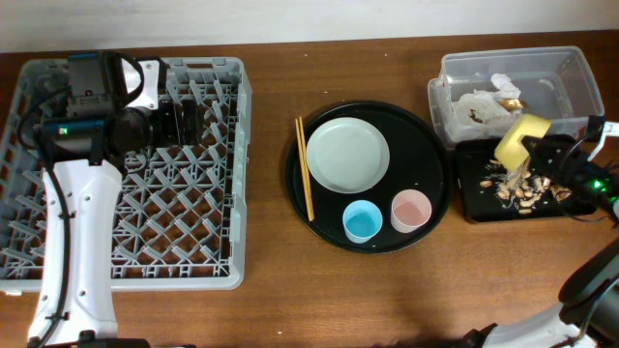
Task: Sort waste into correct bins and load items into the dishwasher rack
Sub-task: 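Tip the yellow bowl over the black tray to pour out shells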
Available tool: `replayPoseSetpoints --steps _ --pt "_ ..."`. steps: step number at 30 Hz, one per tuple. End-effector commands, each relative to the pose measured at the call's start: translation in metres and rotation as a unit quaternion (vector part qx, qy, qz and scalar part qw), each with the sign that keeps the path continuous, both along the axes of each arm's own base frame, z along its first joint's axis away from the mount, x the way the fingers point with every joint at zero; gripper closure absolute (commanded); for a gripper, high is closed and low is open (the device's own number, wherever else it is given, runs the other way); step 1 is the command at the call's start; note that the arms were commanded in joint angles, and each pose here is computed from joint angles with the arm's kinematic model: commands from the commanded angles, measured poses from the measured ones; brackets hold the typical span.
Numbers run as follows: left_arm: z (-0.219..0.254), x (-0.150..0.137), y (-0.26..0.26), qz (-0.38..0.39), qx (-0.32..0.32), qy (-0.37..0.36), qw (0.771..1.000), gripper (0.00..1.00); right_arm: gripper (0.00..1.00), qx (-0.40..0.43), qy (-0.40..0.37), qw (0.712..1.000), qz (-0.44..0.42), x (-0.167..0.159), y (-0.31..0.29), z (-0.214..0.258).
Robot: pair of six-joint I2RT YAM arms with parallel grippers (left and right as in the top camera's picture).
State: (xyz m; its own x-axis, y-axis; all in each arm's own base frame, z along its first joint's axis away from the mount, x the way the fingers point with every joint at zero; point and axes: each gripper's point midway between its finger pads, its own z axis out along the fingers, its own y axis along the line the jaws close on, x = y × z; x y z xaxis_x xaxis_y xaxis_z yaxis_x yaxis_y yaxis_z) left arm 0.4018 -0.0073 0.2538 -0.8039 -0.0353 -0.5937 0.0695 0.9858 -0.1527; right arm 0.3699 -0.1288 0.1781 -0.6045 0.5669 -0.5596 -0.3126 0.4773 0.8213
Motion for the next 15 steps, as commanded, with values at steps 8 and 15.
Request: replayPoseSetpoints --steps 8,15 --pt "0.0093 0.0003 -0.0003 0.002 -0.003 -0.011 1.0 0.01 0.96 0.034 -0.018 0.999 0.009 -0.0018 -0.0002 0.0064" --pt "0.0093 0.0003 -0.0003 0.002 -0.003 -0.011 1.0 0.01 0.96 0.063 -0.005 0.998 0.011 -0.003 0.0007 0.0142"
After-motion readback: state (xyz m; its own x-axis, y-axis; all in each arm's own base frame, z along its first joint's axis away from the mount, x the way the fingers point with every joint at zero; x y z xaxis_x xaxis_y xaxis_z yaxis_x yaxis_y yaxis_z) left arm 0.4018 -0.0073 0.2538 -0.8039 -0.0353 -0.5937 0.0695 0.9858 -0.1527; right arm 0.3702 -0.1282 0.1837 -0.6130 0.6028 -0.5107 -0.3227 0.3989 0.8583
